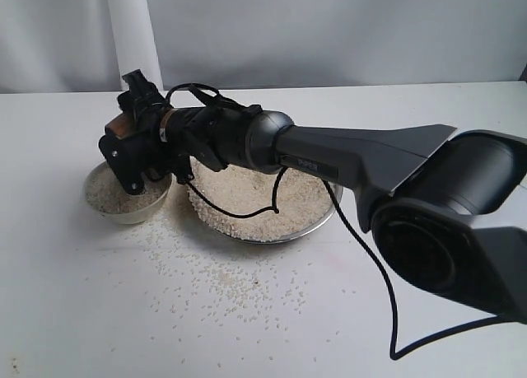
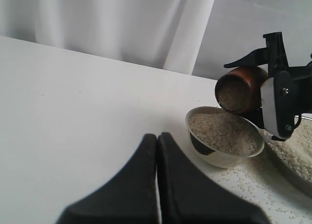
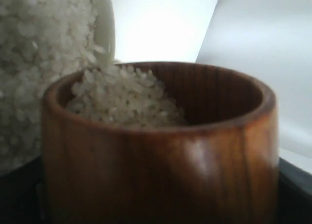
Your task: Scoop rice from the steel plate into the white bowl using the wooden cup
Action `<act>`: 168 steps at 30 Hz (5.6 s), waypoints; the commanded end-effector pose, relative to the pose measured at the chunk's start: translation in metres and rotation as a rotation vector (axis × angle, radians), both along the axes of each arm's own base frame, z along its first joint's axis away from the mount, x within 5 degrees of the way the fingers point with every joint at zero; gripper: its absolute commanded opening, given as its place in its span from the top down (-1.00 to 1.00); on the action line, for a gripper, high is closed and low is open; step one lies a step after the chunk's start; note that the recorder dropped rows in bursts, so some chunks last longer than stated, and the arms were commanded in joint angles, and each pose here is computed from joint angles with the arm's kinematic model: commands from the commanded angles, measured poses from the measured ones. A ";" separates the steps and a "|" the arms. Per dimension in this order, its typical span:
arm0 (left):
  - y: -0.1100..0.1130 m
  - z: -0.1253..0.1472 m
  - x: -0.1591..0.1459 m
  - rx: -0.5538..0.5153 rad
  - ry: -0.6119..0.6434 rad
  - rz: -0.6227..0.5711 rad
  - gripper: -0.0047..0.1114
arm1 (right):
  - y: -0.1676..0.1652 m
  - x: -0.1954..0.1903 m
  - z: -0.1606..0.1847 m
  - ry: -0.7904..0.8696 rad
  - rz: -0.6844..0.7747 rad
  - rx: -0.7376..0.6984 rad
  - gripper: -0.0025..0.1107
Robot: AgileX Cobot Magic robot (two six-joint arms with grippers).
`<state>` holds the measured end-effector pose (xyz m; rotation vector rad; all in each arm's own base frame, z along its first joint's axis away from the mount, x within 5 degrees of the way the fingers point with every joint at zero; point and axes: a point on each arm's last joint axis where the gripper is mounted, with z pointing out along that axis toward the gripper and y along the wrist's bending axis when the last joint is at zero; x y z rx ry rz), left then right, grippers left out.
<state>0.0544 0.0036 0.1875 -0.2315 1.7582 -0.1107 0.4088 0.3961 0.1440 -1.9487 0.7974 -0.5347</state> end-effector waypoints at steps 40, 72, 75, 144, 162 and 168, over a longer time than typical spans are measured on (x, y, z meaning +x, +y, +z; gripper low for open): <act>0.000 0.000 0.000 -0.006 -0.004 -0.005 0.92 | 0.006 -0.013 0.024 -0.242 0.099 -0.306 0.96; 0.000 0.000 0.000 -0.006 -0.004 -0.005 0.92 | 0.014 -0.029 0.039 -0.312 -0.133 -0.333 0.96; 0.000 0.000 0.000 -0.006 -0.004 -0.005 0.92 | 0.014 -0.030 0.054 -0.291 -0.164 -0.251 0.96; 0.000 0.000 0.000 -0.006 -0.004 -0.005 0.92 | -0.357 -0.326 0.208 0.480 -0.534 1.562 0.96; 0.000 0.000 0.000 -0.006 -0.004 -0.005 0.92 | -0.365 -0.354 0.208 0.461 -0.478 1.536 0.96; 0.000 0.000 0.000 -0.006 -0.004 -0.005 0.92 | -0.366 -0.354 0.211 0.441 -0.466 1.556 0.96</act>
